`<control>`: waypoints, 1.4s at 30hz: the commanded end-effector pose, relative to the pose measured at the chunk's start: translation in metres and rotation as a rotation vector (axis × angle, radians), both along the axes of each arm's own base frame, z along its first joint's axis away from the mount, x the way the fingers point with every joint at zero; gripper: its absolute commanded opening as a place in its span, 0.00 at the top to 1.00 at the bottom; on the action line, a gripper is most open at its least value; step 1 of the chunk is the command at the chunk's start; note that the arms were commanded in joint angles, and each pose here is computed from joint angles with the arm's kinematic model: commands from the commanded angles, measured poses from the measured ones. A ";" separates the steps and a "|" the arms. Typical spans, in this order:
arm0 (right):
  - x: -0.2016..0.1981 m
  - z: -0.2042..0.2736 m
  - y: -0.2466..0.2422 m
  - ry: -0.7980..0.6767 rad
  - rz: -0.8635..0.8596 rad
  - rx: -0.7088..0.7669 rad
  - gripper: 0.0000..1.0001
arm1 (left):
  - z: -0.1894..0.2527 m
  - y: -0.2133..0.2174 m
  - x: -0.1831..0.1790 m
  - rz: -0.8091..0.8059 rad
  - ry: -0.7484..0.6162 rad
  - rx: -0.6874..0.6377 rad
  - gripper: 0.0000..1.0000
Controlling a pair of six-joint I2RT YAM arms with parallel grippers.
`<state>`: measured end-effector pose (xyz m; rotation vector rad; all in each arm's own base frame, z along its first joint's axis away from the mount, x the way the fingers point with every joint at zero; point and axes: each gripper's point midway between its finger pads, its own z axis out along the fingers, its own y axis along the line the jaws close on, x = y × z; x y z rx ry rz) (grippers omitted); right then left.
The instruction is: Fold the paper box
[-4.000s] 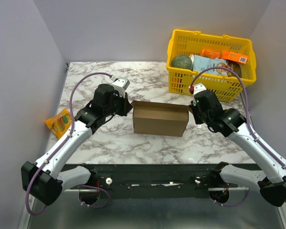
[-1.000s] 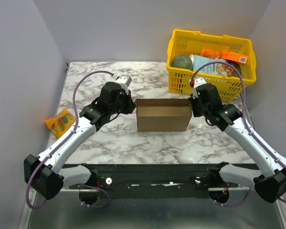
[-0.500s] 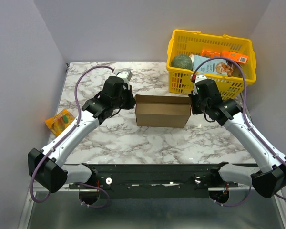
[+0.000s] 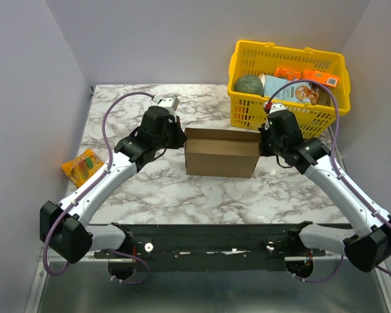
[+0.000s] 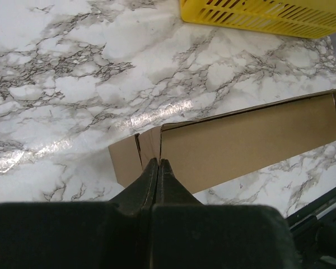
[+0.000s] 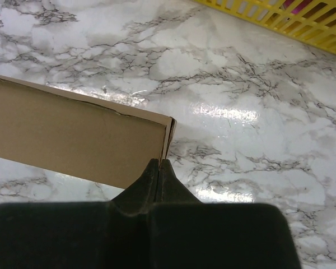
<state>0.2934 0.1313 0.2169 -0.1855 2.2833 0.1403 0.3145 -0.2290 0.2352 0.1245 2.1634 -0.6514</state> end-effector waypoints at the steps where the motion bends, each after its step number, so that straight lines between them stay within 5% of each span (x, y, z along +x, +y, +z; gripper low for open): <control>1: -0.003 0.000 0.024 0.013 0.055 0.106 0.99 | 0.003 -0.015 -0.003 -0.042 -0.002 -0.057 1.00; 42: -0.021 -0.029 0.012 0.059 0.028 0.088 0.99 | -0.052 0.004 -0.020 -0.021 0.027 0.014 1.00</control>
